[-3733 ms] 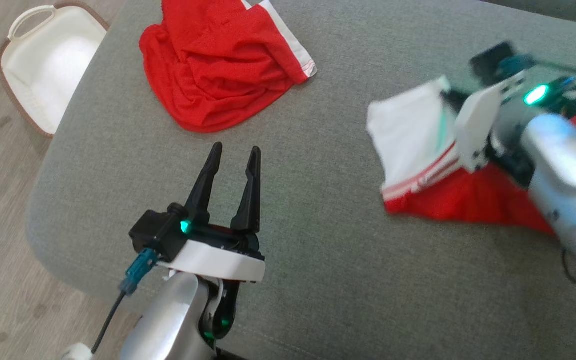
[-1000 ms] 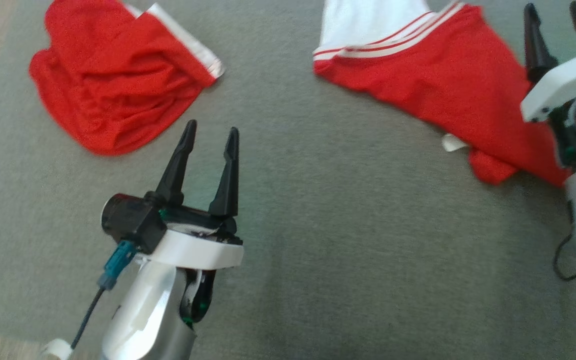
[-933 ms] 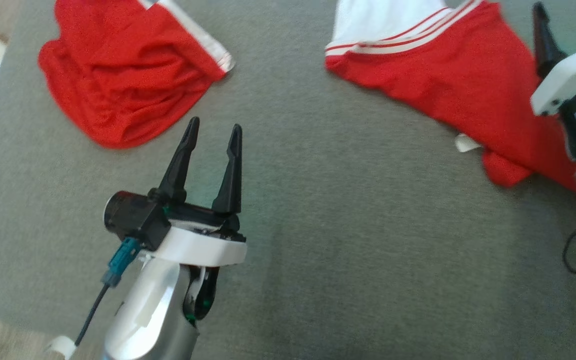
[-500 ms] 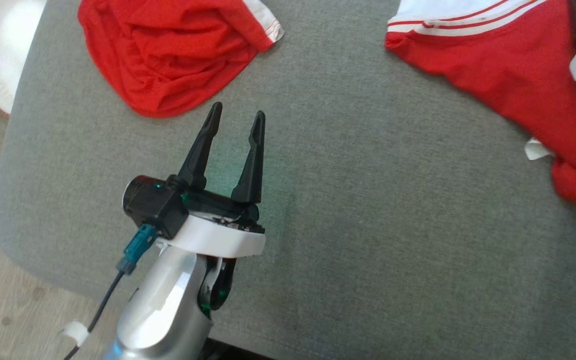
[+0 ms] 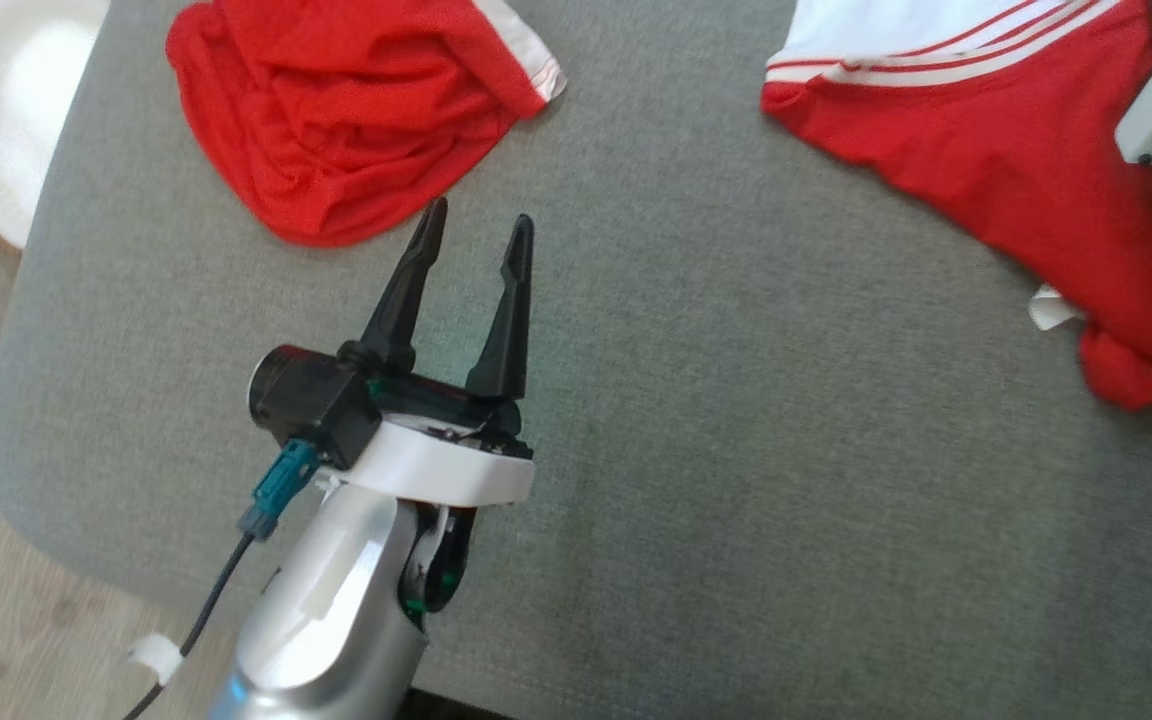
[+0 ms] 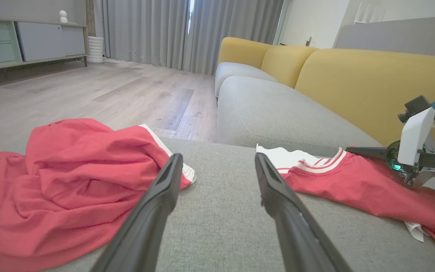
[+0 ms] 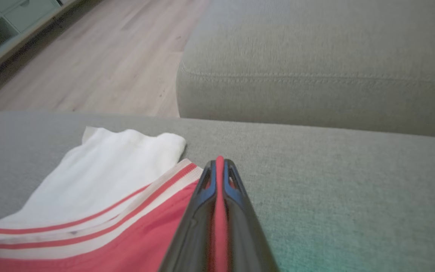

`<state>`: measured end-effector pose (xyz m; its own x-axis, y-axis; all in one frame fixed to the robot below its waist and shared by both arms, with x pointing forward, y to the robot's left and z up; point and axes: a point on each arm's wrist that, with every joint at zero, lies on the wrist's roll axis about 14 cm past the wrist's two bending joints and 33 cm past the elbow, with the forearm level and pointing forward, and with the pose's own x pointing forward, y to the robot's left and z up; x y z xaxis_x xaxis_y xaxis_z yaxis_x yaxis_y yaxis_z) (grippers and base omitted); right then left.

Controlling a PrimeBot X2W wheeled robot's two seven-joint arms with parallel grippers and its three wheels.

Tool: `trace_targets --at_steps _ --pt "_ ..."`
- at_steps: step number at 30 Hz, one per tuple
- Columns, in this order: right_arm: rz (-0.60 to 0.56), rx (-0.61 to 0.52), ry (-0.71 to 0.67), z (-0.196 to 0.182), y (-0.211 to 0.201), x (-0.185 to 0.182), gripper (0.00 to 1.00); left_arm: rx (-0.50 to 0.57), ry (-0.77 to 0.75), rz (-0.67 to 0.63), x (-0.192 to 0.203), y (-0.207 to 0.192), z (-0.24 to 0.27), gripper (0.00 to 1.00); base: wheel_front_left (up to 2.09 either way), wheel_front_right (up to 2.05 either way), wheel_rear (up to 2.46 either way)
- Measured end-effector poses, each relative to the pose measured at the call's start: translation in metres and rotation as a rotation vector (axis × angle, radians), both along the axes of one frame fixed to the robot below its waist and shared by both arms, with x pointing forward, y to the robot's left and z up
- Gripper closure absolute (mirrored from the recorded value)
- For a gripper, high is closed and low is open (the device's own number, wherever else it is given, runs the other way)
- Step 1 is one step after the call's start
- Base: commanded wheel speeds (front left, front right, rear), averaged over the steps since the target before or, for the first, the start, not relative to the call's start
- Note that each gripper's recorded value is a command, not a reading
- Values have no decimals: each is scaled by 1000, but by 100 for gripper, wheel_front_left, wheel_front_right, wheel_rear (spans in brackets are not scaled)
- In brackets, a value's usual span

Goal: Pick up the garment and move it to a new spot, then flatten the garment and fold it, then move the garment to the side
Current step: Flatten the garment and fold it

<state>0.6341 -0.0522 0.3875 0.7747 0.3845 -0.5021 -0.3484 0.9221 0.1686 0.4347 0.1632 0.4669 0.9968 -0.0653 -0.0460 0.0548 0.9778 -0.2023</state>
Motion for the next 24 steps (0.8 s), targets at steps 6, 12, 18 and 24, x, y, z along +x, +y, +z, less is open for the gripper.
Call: trace_targets --at_steps 6,12,18,24 --pt "2 56 -116 38 5 -20 100 1 -45 17 -9 3 18 0 0 0 0" --pt "83 77 -190 60 26 -62 100 -7 -64 41 -27 7 26 0 0 0 0" --pt "195 161 -289 105 62 -115 100 -15 -99 67 -51 13 38 0 0 0 0" --pt "303 223 -285 109 96 -184 100 -17 -137 82 -67 17 49 0 0 0 0"
